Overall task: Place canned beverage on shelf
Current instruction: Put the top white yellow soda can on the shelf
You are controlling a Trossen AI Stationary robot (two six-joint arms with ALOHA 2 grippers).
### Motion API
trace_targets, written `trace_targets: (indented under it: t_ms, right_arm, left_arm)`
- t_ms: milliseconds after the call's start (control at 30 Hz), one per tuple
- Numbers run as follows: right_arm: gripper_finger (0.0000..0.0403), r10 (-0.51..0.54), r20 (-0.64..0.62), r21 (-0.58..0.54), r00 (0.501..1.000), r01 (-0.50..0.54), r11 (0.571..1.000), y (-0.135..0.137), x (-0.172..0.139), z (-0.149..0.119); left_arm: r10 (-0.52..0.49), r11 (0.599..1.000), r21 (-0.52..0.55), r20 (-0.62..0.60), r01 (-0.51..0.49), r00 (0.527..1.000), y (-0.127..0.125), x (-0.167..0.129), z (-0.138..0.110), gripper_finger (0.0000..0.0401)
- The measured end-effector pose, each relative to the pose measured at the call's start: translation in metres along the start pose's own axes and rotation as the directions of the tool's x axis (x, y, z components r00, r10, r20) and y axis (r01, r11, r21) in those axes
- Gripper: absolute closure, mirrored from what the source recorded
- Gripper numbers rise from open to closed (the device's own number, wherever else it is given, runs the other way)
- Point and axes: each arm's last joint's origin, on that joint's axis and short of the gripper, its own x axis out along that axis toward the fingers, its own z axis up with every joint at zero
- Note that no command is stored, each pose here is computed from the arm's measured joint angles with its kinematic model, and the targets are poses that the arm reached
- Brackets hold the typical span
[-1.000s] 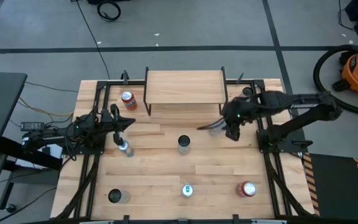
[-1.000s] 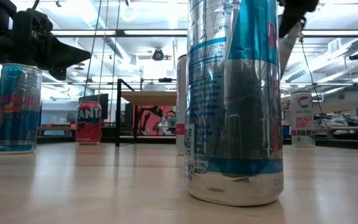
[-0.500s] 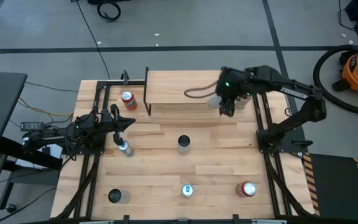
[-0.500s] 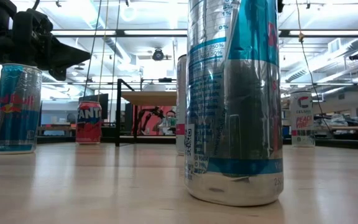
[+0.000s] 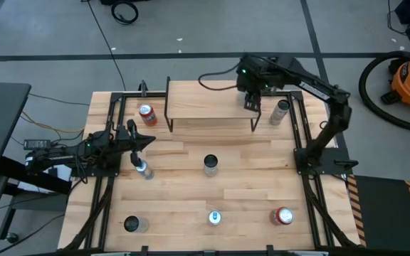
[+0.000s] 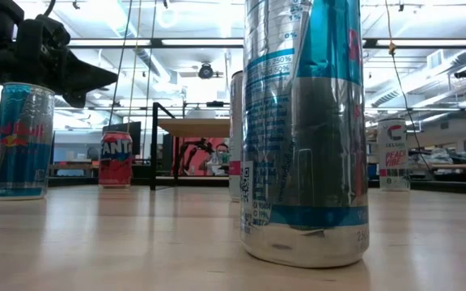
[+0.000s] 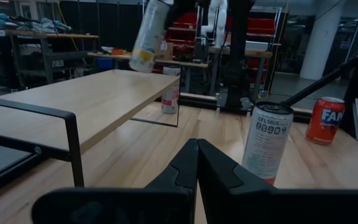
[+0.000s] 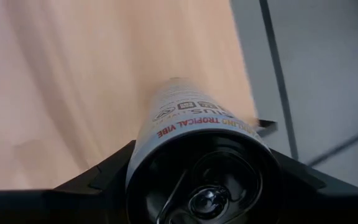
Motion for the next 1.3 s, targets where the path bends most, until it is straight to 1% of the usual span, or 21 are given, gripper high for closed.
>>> trace_targets:
  t_ms: [100, 267, 367, 533, 633, 733, 867, 967, 1167, 1300]
  right_arm:
    - [0.0135, -0.012, -0.028, 0.010, 1.000, 0.012, 1.000, -0.011, 0.005, 0.004]
    - [0.0135, -0.010, -0.010, -0.005, 1.000, 0.010, 1.000, -0.026, 0.006, 0.010]
    - [0.0135, 0.008, 0.000, 0.020, 1.000, -0.008, 1.000, -0.035, 0.006, 0.010]
    - [0.0132, -0.006, -0.001, 0.027, 1.000, 0.006, 1.000, -0.049, 0.008, 0.007]
    - [0.0132, 0.011, 0.013, 0.049, 1.000, -0.012, 0.999, -0.055, 0.009, 0.005]
    - [0.0132, 0.043, 0.016, 0.066, 0.999, -0.044, 0.997, -0.056, 0.010, 0.004]
    - [0.0132, 0.082, 0.010, 0.060, 0.997, -0.082, 0.995, -0.053, 0.010, 0.003]
    - [0.0132, 0.094, 0.017, 0.064, 0.995, -0.095, 0.993, -0.053, 0.010, 0.003]
    - [0.0131, 0.107, -0.013, 0.074, 0.994, -0.106, 0.992, -0.052, 0.009, 0.000]
    - [0.0131, 0.145, -0.011, 0.090, 0.989, -0.143, 0.986, -0.050, 0.011, -0.001]
  left_arm:
    - [0.001, 1.000, 0.001, -0.007, -0.001, 1.000, 0.000, 0.000, -0.001, 0.0388]
    - [0.001, 1.000, 0.002, -0.014, -0.001, 1.000, 0.000, 0.000, -0.001, 0.0388]
    - [0.001, 1.000, 0.003, -0.015, -0.001, 1.000, 0.000, 0.000, -0.001, 0.0388]
    - [0.001, 1.000, 0.003, -0.014, -0.001, 1.000, 0.000, 0.000, -0.001, 0.0388]
    - [0.001, 1.000, 0.003, -0.015, -0.001, 1.000, 0.000, 0.000, -0.001, 0.0388]
    - [0.001, 1.000, 0.003, -0.015, -0.001, 1.000, 0.000, 0.000, -0.001, 0.0388]
    - [0.001, 1.000, 0.003, -0.014, -0.001, 1.000, 0.000, 0.000, -0.001, 0.0388]
    - [0.001, 1.000, 0.003, -0.014, -0.001, 1.000, 0.000, 0.000, -0.001, 0.0388]
    - [0.001, 1.000, -0.004, -0.014, -0.001, 1.000, 0.000, 0.000, -0.001, 0.0388]
    - [0.001, 1.000, -0.004, -0.014, -0.001, 1.000, 0.000, 0.000, -0.001, 0.0388]
